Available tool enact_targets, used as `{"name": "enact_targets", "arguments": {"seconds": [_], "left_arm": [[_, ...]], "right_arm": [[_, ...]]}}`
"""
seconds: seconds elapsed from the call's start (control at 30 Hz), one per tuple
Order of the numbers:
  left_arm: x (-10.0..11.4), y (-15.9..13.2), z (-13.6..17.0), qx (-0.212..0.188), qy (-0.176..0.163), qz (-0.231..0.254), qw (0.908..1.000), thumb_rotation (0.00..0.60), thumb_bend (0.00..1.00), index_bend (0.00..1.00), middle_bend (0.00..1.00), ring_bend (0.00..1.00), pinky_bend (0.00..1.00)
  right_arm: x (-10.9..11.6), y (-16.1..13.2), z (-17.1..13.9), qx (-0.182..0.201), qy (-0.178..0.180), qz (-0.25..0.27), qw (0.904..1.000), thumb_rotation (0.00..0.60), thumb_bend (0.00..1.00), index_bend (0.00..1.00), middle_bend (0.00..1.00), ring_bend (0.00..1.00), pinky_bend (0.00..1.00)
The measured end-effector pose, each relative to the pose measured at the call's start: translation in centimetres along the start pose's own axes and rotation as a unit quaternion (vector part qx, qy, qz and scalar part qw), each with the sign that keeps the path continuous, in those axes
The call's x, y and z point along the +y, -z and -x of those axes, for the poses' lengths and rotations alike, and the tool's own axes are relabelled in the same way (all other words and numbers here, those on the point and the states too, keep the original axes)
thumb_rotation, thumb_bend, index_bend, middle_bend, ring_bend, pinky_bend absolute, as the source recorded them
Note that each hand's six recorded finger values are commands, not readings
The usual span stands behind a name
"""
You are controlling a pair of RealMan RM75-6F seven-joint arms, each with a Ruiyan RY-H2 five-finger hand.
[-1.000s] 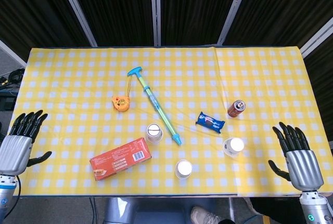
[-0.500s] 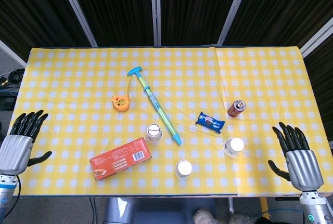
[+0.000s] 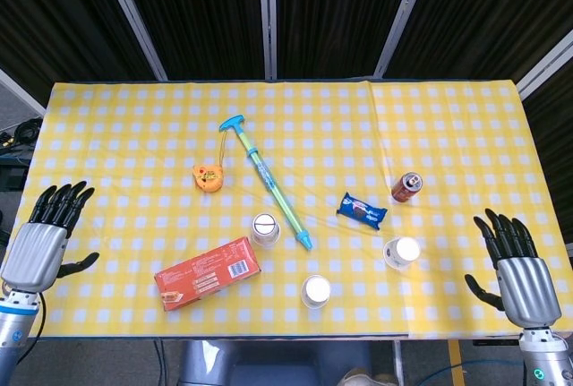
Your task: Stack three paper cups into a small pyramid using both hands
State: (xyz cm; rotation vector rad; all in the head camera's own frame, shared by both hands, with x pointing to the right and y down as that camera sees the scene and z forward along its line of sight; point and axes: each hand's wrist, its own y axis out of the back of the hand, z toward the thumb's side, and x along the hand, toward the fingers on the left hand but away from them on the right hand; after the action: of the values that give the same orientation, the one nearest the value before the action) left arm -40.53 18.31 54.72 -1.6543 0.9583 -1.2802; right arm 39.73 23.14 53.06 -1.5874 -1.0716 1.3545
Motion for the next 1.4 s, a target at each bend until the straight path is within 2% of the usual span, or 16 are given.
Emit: {"name": "enact_targets", "arguments": {"seconds": [0.13, 0.3, 0.47, 0.57, 0.97, 1.4], "left_arm": [[0.3, -1.4, -1.7, -0.024, 0.003, -0.004, 0.9997, 0.6, 0.09, 0.14, 0.0, 0.0, 0.0], [-0.2, -3.6, -4.1, -0.065, 0.033, -0.015, 0.9972, 0.6, 0.09, 0.22, 0.0, 0.0, 0.0], [-1.0, -6.6, -6.6, -0.109, 0.074, -0.034, 0.9907, 0.6, 0.09, 0.23, 0.0, 0.0, 0.0], [-1.4, -8.3, -8.1, -0.129, 0.086, -0.047, 0.9867, 0.6, 0.09, 0.22, 0.0, 0.0, 0.0], [-4.5, -14.1, -11.8, -0.174, 0.139, -0.072, 0.9721, 0.6, 0.1, 0.25, 0.0, 0.0, 0.0], [-8.0, -19.4, -14.7, -0.198, 0.164, -0.081, 0.9628, 0.6, 0.11, 0.25, 0.0, 0.0, 0.0]], "right_arm": [[0.2, 0.1, 0.0, 0.0, 0.002, 0.003, 1.0, 0.6, 0.14, 0.0, 0.0, 0.0, 0.0], [0.3, 0.3, 0.1, -0.003, 0.002, 0.007, 1.0, 0.6, 0.14, 0.0, 0.0, 0.0, 0.0], [0.4, 0.4, 0.2, -0.004, 0.002, 0.01, 0.9999, 0.6, 0.14, 0.0, 0.0, 0.0, 0.0], [0.4, 0.6, 0.2, -0.006, 0.002, 0.013, 0.9999, 0.6, 0.14, 0.0, 0.0, 0.0, 0.0], [0.2, 1.3, 0.6, -0.015, -0.005, 0.02, 0.9997, 0.6, 0.14, 0.0, 0.0, 0.0, 0.0], [-0.2, 2.3, 1.1, -0.03, -0.014, 0.028, 0.999, 0.6, 0.14, 0.0, 0.0, 0.0, 0.0]]}}
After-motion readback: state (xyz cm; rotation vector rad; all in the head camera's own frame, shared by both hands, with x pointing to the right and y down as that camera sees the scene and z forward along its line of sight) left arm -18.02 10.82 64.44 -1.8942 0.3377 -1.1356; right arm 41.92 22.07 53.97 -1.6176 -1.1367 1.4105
